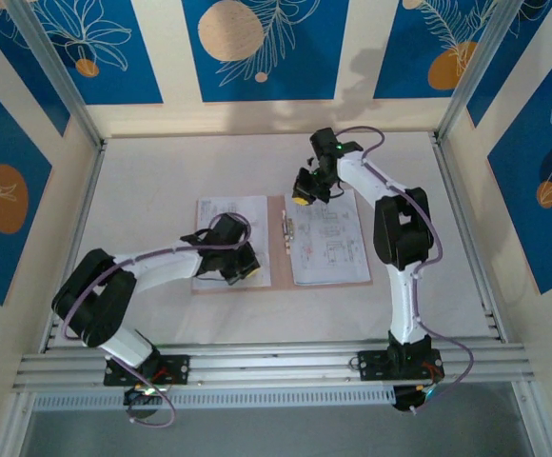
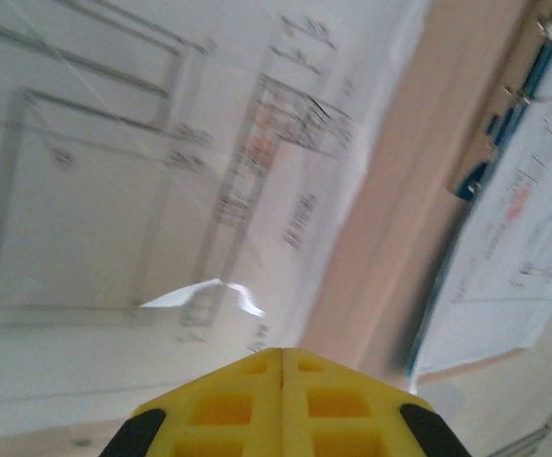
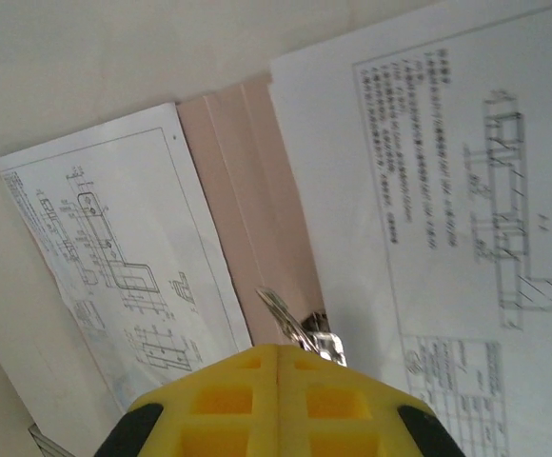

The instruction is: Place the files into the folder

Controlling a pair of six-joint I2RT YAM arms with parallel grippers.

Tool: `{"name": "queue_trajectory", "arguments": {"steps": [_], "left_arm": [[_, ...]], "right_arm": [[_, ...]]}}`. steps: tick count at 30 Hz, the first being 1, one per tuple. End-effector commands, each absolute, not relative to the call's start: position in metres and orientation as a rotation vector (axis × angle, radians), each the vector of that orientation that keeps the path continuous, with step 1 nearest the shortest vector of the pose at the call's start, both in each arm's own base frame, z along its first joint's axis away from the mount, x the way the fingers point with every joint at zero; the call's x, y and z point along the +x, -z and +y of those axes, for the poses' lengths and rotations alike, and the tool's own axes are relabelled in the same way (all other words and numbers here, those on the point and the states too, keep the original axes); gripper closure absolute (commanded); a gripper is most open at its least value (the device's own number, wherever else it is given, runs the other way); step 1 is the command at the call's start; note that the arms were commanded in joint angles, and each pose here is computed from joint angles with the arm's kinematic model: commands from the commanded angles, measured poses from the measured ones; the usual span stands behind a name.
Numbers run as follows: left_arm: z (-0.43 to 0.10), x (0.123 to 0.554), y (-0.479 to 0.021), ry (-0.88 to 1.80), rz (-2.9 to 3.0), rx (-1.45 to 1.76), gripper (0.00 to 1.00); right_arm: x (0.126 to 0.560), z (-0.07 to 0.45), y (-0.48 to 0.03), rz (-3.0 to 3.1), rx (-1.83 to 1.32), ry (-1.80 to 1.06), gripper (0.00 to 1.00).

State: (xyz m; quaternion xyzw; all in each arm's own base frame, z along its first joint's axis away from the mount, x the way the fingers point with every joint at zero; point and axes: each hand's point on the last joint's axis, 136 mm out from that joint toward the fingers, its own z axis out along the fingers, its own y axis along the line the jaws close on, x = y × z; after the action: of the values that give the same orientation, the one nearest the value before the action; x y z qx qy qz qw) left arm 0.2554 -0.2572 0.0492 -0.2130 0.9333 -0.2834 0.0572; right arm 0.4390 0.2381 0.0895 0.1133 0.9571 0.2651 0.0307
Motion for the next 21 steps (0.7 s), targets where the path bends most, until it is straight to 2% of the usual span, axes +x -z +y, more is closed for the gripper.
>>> {"name": "queue_trajectory", "arguments": {"steps": [1,21], "left_arm": [[-0.234,0.249,-0.036,0.768,2.883,-0.620,0.98],[-0.208,0.239,0.003,0.661,2.961,-0.731,1.00]], "right_arm": [[0.436,0.251,-0.085,3.000,0.369,-0.860,1.00],[0.437,0.273,-0.046,3.112,0.333,-0.901,1.00]]}}
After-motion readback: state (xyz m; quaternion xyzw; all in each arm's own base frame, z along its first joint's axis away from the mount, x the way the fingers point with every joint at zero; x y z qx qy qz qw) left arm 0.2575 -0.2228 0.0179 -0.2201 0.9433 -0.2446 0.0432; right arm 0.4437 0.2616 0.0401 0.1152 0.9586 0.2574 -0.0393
